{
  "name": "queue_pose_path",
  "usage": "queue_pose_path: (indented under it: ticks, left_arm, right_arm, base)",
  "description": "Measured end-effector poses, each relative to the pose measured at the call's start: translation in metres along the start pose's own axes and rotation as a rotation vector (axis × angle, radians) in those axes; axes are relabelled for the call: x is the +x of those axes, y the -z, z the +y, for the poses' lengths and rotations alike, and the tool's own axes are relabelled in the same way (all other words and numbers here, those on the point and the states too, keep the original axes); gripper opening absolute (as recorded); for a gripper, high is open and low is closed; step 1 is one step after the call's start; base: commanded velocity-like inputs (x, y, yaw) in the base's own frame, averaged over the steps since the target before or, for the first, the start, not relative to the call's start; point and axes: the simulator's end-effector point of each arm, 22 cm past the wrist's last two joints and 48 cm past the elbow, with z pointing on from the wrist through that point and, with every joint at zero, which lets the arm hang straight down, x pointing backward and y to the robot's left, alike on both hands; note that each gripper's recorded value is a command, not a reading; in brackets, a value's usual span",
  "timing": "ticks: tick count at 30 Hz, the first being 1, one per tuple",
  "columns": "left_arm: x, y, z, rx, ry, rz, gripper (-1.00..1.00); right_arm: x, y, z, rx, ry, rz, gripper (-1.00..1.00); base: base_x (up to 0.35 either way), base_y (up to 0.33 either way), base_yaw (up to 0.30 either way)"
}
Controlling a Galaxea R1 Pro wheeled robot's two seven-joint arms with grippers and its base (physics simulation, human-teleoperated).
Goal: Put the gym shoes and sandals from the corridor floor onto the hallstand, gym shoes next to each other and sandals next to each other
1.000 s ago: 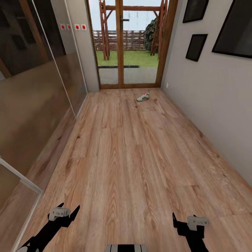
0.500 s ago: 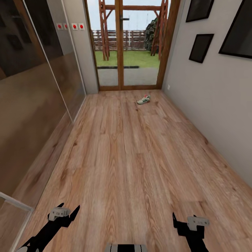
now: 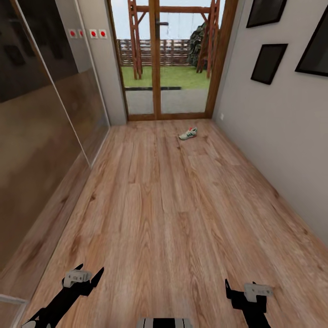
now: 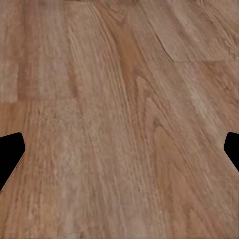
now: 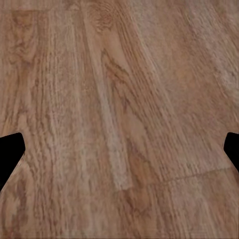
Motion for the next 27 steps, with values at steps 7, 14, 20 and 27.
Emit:
queue_pose_path:
  ticks: [7,14,20,27]
  left_arm:
    - [0.0000,0.0000,0.0000,0.000,0.000,0.000,1.00]
    - [0.0000,0.0000,0.0000,0.000,-0.001,0.000,1.00]
    - [0.0000,0.0000,0.0000,0.000,-0.001,0.000,1.00]
    - [0.0000,0.0000,0.0000,0.000,-0.001,0.000,1.00]
  right_arm:
    - [0.0008,0.0000,-0.0002,0.000,0.001,0.002,1.00]
    - [0.0014,0.0002,-0.0002,0.000,0.001,0.003,1.00]
    - [0.0013,0.0001,-0.0002,0.000,0.001,0.003,1.00]
    - [0.0013,0.0001,-0.0002,0.000,0.001,0.002,1.00]
  base:
    - [0.330,0.000,0.000]
    - [0.330,0.000,0.000]
    - [0.330,0.000,0.000]
    - [0.330,0.000,0.000]
